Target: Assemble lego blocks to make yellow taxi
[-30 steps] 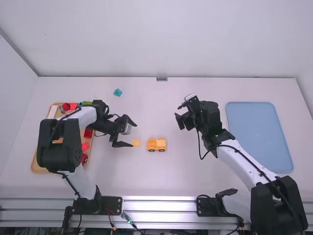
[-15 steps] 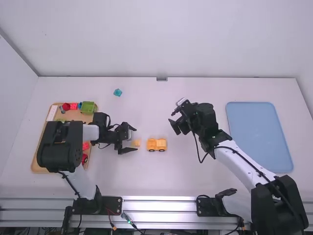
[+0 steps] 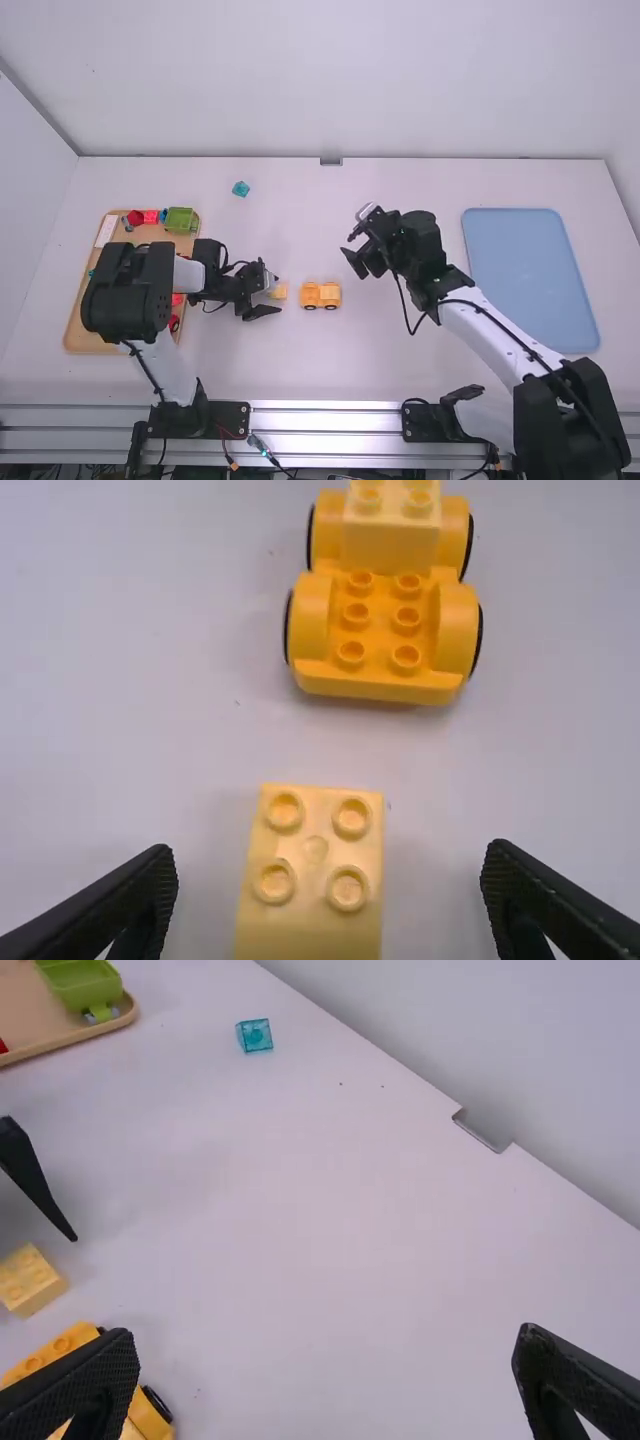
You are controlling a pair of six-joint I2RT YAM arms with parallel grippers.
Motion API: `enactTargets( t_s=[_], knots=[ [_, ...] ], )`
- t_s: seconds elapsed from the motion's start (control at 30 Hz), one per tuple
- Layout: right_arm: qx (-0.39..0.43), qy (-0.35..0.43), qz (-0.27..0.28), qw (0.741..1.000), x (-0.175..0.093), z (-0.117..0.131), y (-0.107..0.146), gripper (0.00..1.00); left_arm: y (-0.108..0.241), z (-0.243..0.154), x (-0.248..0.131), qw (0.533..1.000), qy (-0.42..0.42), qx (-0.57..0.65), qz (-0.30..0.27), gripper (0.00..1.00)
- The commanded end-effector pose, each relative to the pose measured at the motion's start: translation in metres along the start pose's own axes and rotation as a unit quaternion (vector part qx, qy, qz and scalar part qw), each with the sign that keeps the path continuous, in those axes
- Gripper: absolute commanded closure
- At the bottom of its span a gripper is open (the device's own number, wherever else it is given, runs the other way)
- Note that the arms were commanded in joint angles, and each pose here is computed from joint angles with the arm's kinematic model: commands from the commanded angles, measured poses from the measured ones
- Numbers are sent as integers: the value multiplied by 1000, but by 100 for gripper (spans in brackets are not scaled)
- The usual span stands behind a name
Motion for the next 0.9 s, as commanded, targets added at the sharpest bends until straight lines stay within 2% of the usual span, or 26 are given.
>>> enactTargets(
  t_s=[0.0,0.1,0.13,0.2,0.23,0.3,0.43,0.6,0.77,0.87],
  knots=[
    [-2,-1,-5,1000,-3,2,-1,1,-2,3,1,1000,4,-13,-5,24],
    [-2,-2,-5,1000,-3,2,-1,1,-4,6,1,1000,2,-5,-3,35],
    [-2,-2,-4,1000,-3,2,-1,1,-4,7,1,1000,0,-5,-3,36],
    [-2,-2,-5,1000,-3,2,-1,1,-4,6,2,1000,2,-5,-3,50],
    [-2,-2,-5,1000,-3,2,-1,1,-3,5,2,1000,3,-4,-3,53],
    [-2,-2,-5,1000,-3,2,-1,1,-2,1,3,1000,7,9,-1,72],
    [-1,-4,-2,1000,-3,3,0,1,1,-1,4,1000,5,9,-2,78],
    [-1,-19,7,1000,-3,9,5,1,3,-3,5,1000,4,8,-3,80],
    [-76,-144,-32,986,-6,50,12,1,-4,-2,4,1000,5,16,-19,81],
    [-99,-222,-73,967,-3,78,29,1,-13,-1,3,999,12,21,-41,83]
  ],
)
Point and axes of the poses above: each hand's point on the last joint's axis, 136 mm out from that joint toward the fingers, its own x axis out along the fingers, its own z axis along the line the jaws close on, y = z × x, the point moved 2 cm from there along -x, back along the fingers, and after that the axes turned 11 degrees about -x, right-handed, at the moved point
